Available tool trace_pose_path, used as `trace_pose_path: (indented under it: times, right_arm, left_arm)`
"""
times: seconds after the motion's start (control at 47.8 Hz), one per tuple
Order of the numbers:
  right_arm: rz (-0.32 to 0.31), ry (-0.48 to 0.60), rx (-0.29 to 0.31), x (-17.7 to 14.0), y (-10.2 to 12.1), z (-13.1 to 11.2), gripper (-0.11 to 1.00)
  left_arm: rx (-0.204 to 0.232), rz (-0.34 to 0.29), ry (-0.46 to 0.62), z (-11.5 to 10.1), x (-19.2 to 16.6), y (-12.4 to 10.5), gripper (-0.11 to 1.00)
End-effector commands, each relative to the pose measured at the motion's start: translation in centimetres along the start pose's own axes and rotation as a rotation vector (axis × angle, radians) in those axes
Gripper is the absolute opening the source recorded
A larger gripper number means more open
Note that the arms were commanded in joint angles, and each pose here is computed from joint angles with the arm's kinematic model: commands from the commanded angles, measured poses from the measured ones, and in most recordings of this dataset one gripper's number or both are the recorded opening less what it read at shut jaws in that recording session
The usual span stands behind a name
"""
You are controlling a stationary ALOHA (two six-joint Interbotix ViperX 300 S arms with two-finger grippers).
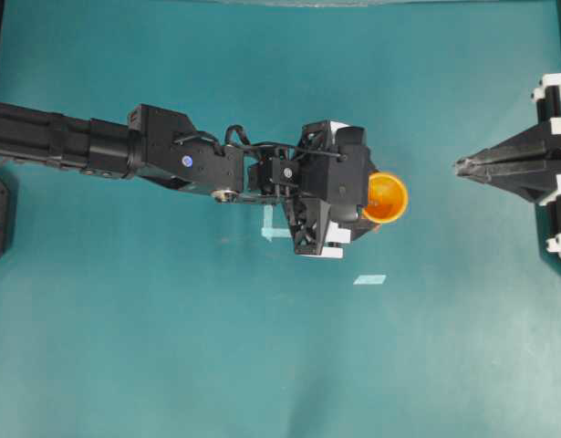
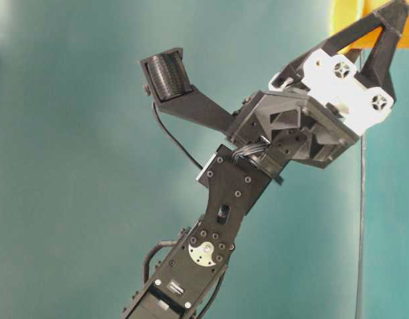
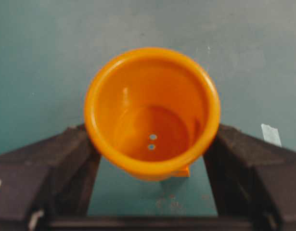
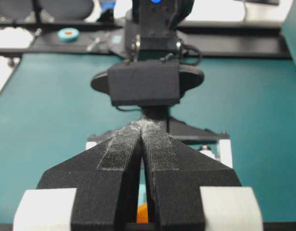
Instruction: Move the cup toward the block with left arm.
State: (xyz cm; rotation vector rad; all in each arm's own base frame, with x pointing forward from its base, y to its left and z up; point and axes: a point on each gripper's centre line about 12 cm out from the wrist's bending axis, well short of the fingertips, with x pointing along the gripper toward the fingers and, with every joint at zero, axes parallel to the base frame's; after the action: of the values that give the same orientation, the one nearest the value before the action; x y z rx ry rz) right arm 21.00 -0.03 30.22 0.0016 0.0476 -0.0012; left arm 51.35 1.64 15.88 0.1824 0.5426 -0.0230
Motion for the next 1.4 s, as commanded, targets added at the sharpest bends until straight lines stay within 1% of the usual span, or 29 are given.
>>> trace_pose_path:
  times: [0.0,0.126,0.188,0.251,0.419,0.461,0.691,1.382]
  right_arm:
    - [0.0,-0.037,-0.002,0.08,0.0,1.4,0.0]
    - [0.0,-0.037,0.0,0.08,0.0,1.4,0.0]
    - [0.0,-0.037,0.0,0.08,0.0,1.4,0.0]
    - [0.0,-0.037,-0.002,0.08,0.0,1.4,0.0]
    - [0.0,-0.037,-0.002,0.08,0.0,1.4,0.0]
    - [0.0,-0.037,0.0,0.08,0.0,1.4,0.0]
    - [0.0,-0.037,-0.002,0.08,0.0,1.4,0.0]
    - [0.0,-0.04,-0.002,0.05,0.0,1.49,0.0]
  left_arm:
    - [0.0,0.007,-0.047,1.85,-0.54,0.2,0.64]
    - [-0.011,0.006,-0.046,1.83,-0.54,0.2,0.64]
    - [-0.023,0.006,-0.047,1.9,-0.54,0.22,0.64]
    - [-0.041,0.006,-0.05,2.02,-0.55,0.24,0.64]
    - [-0.107,0.006,-0.057,2.27,-0.41,0.29,0.64]
    - [-0.117,0.006,-0.06,2.35,-0.37,0.31,0.64]
    - [-0.124,0.006,-0.06,2.4,-0.32,0.32,0.64]
    - [-0.123,0.004,-0.043,1.8,-0.54,0.2,0.64]
